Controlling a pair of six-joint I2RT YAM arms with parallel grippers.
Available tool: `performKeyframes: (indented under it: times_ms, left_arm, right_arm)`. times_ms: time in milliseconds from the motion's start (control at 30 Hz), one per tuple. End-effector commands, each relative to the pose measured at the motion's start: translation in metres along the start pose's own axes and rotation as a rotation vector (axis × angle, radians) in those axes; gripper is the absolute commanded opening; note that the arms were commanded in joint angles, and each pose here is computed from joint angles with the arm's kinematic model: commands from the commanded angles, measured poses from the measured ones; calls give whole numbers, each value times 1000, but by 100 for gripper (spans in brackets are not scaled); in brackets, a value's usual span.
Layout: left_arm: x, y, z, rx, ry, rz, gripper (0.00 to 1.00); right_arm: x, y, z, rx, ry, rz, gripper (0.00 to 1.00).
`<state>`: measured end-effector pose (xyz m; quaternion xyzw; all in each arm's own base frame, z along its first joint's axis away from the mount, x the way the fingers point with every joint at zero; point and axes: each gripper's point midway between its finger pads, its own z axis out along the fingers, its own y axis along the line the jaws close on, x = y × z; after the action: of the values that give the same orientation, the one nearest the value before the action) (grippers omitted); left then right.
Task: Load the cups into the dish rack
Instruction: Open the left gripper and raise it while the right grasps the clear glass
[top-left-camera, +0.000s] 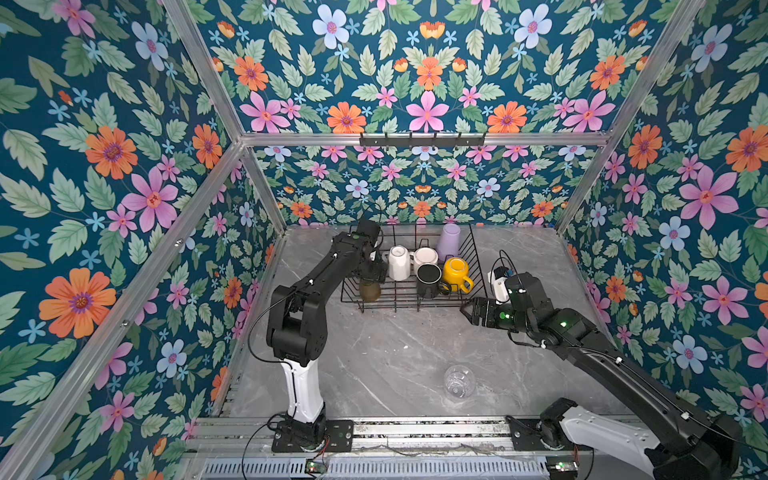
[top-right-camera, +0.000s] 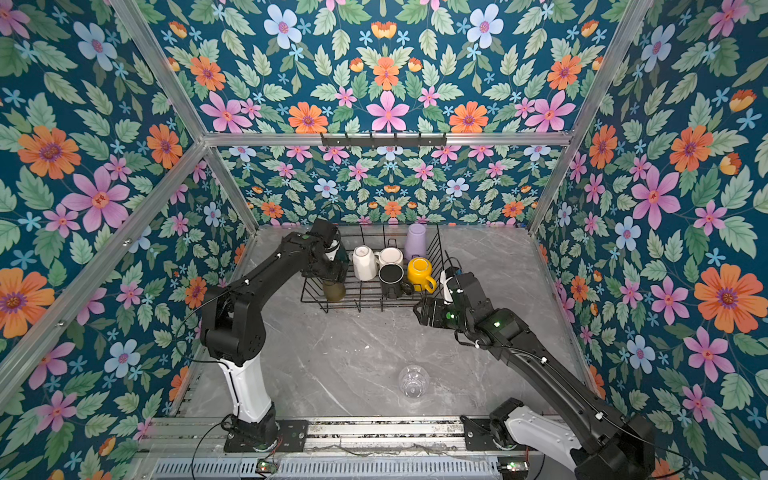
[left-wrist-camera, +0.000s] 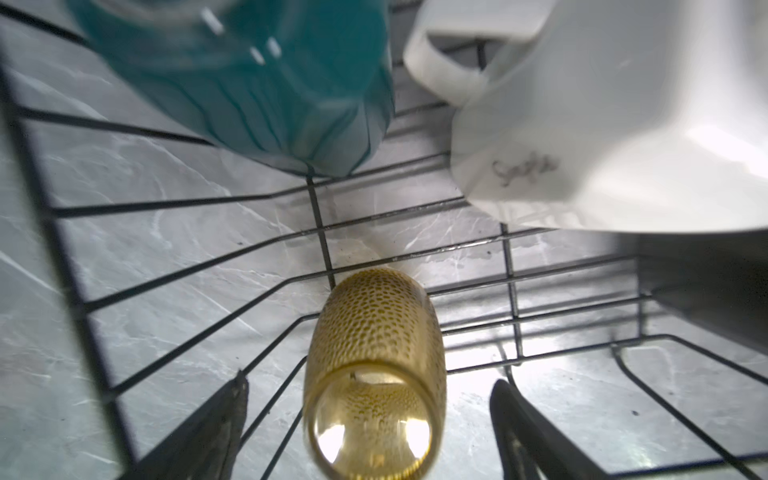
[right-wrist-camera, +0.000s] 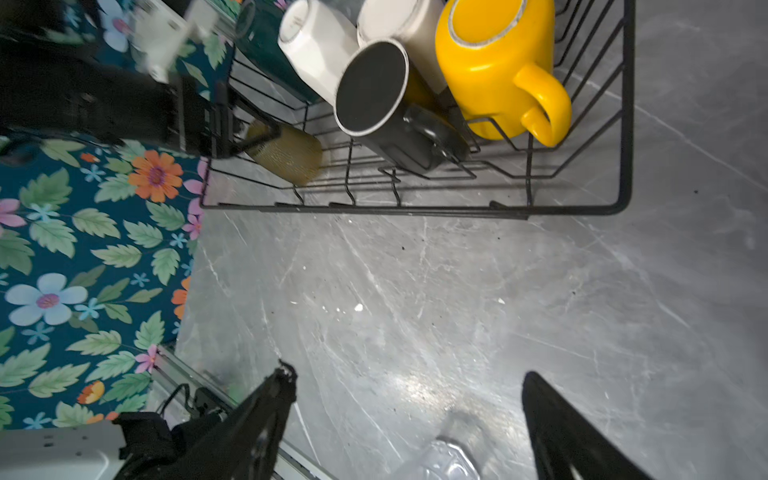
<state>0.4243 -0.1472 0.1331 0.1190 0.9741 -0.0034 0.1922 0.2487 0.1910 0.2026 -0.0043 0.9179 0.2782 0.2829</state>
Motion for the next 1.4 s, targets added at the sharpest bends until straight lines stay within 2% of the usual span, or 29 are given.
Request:
performKeyframes:
  times_ms: [0, 167, 267, 400, 533, 800, 1033, 1367]
  left_arm:
    - [-15, 4, -18, -11, -86, -21, 93]
    - [-32, 20, -72, -46, -317, -100, 95]
    - [-34, 22, -114, -9, -483, -140, 97]
    - [-21, 22, -163, 67, -678, -186, 100]
    - [-1, 24, -195, 121, -804, -233, 99]
    - [38, 37, -221, 137, -891, -340, 99]
    - [68, 47, -253, 166, -1014, -399, 100]
    - [88, 47, -255, 211, -1022, -445, 100]
  right_arm:
    - [22, -13, -2, 82, 74, -50, 84]
    - [57, -18, -8, 117, 176, -89, 77]
    - [76, -18, -13, 108, 229, -86, 72]
    - [97, -18, -18, 102, 275, -87, 68]
    - [119, -19, -17, 115, 346, -105, 65]
    - [145, -20, -9, 132, 425, -129, 60]
    - [159, -28, 11, 159, 444, -109, 50]
    - [164, -29, 35, 183, 475, -151, 35]
